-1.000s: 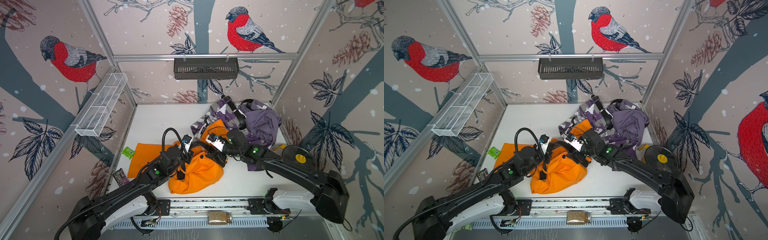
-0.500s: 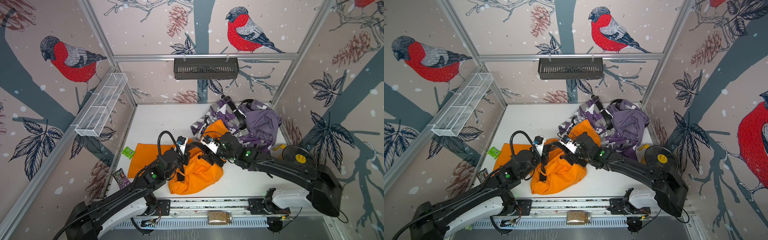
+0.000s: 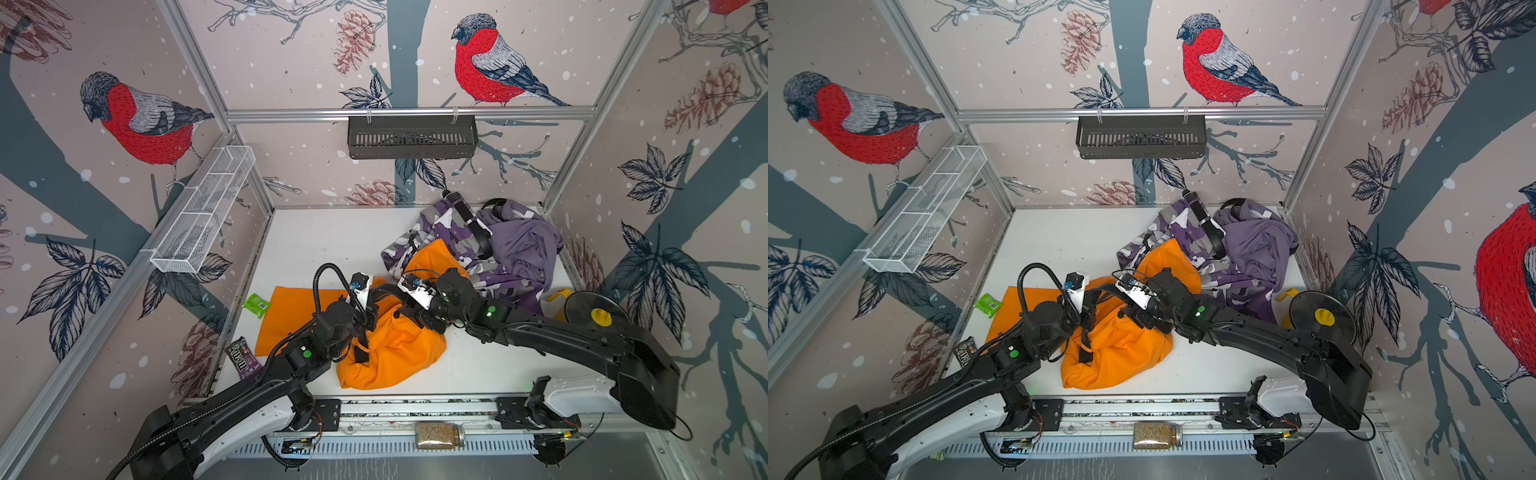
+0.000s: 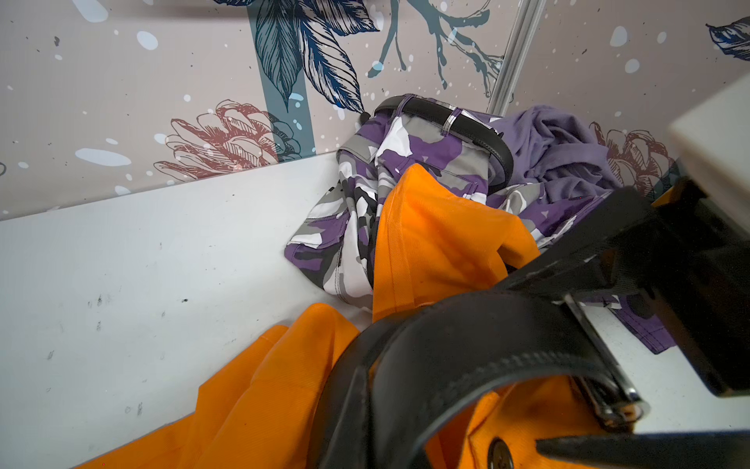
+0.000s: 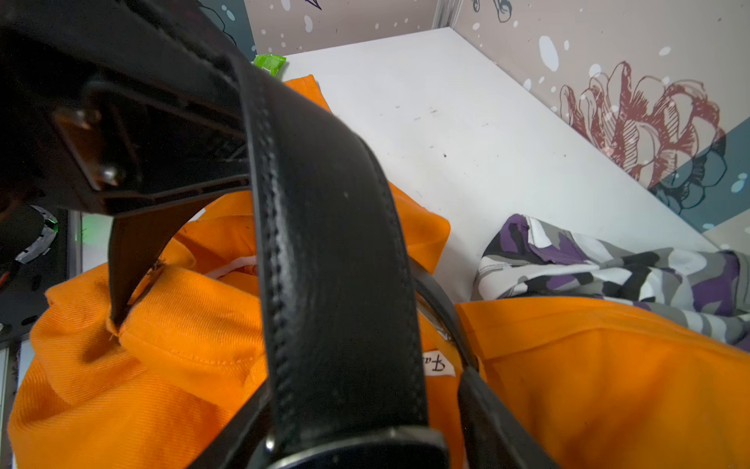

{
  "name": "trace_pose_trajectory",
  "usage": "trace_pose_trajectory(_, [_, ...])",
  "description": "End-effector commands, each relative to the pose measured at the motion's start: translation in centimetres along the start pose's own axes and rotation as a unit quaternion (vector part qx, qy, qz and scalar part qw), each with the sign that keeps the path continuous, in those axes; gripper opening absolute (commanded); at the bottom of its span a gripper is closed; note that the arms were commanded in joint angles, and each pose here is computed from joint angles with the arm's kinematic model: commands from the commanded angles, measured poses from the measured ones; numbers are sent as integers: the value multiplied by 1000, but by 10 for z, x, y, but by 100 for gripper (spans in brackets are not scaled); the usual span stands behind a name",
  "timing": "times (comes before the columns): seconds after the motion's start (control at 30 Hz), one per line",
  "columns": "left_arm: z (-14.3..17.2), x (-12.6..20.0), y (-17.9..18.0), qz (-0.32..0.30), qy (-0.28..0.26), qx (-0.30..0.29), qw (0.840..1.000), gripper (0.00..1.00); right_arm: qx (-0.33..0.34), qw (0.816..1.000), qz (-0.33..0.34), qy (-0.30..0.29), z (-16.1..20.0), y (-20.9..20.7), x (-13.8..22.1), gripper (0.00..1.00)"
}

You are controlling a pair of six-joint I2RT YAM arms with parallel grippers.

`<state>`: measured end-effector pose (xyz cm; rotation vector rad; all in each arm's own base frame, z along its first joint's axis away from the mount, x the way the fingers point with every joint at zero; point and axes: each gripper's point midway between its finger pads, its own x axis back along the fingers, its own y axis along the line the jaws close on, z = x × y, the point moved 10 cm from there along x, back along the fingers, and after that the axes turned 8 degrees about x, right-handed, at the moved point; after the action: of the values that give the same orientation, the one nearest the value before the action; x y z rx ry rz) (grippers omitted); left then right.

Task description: Remove the belt from the trousers

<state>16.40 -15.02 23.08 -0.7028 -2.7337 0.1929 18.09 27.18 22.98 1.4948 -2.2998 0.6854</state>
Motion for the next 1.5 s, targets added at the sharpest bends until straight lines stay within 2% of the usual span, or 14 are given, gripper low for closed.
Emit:
trace_pose_trajectory(0.0, [4,0,1,-6,9,5,1000,0,9,1000,11,-27,-9,-3,0,64])
trace_pose_trajectory(0.1, [4,1,1,-6,8,6,1000,0,10,1000,6,-28,-9,-3,-1,62])
trace_pose_trajectory(0.2, [5,1,1,-8,10,6,1000,0,8,1000,2,-24,-8,-3,-3,55])
trace_pose_trajectory(0.6, [10,5,10,-47,6,23,999,0,-3,1000,-18,2,0,-5,6,10])
trace_pose_trajectory(0.7, [15,7,18,-86,3,48,995,0,-15,1000,-18,9,3,-11,11,1])
trace_pose_trajectory(0.9, [19,22,37,-182,-44,80,979,0,-40,997,-25,56,21,-25,21,0])
trace_pose_trajectory(1.1, [8,35,44,-220,-79,80,969,0,-64,989,-24,132,35,-39,22,0])
trace_pose_trajectory(1.2, [3,37,44,-226,-83,74,968,0,-73,987,-18,141,38,-44,27,0])
trace_pose_trajectory(1.27, [3,34,40,-204,-74,60,974,0,-74,989,-21,127,33,-46,32,0])
trace_pose_trajectory(1.33, [7,27,31,-142,-54,36,988,0,-68,992,-42,101,26,-43,34,0])
trace_pose_trajectory(1.4, [11,18,23,-105,-32,41,993,0,-60,993,-59,83,18,-37,29,0])
trace_pose_trajectory(1.47, [15,6,14,-68,-7,31,997,0,-53,992,-73,89,11,-33,21,0])
